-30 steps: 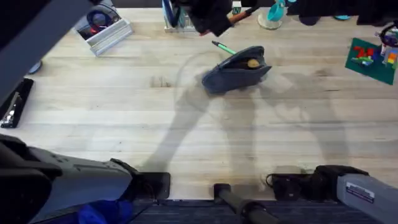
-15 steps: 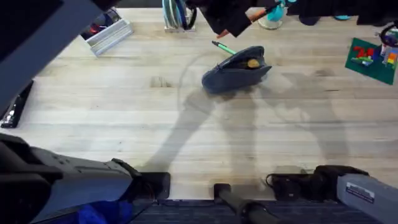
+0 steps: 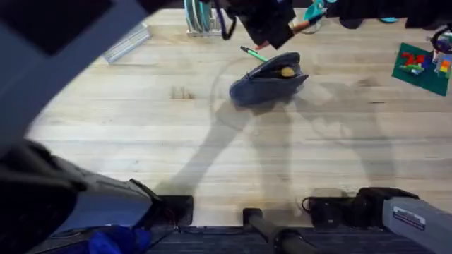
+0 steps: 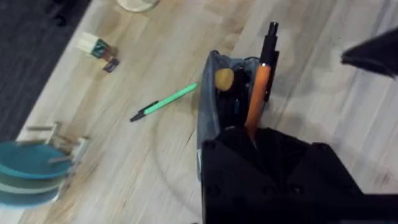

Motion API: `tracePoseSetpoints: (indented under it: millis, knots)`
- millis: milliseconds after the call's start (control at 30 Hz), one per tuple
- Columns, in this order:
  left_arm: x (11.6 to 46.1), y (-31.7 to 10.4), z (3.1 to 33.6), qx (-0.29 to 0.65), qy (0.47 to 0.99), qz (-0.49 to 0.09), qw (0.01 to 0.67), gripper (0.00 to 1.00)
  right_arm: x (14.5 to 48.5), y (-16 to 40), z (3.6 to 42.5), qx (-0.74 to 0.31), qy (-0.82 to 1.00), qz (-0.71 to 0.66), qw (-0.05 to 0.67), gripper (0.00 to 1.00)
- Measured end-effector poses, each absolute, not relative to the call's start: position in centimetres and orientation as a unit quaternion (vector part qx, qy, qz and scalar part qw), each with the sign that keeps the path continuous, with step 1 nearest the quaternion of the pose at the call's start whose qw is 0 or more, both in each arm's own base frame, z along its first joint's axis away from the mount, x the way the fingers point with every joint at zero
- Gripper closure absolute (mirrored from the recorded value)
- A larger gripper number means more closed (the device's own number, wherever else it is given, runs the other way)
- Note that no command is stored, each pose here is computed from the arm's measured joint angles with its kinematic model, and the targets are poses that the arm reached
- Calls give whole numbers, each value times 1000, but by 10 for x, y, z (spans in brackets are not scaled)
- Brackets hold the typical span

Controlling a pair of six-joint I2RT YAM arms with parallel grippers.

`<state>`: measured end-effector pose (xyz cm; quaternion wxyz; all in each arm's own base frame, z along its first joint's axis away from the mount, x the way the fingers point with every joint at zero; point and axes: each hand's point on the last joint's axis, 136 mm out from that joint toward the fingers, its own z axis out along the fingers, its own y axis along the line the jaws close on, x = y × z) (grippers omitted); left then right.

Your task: Unzip the bag, pick up the pens from the table one at a time and place them inside, then zip the bag closed.

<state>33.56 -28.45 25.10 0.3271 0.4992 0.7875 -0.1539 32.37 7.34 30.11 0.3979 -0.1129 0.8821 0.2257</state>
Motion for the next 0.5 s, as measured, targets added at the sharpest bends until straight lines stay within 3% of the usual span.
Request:
tracePoseSetpoints:
  millis: [500]
  knots:
    - [347, -312, 170, 506, 811, -158, 247, 959, 324, 73, 301, -113, 882, 226, 398, 5]
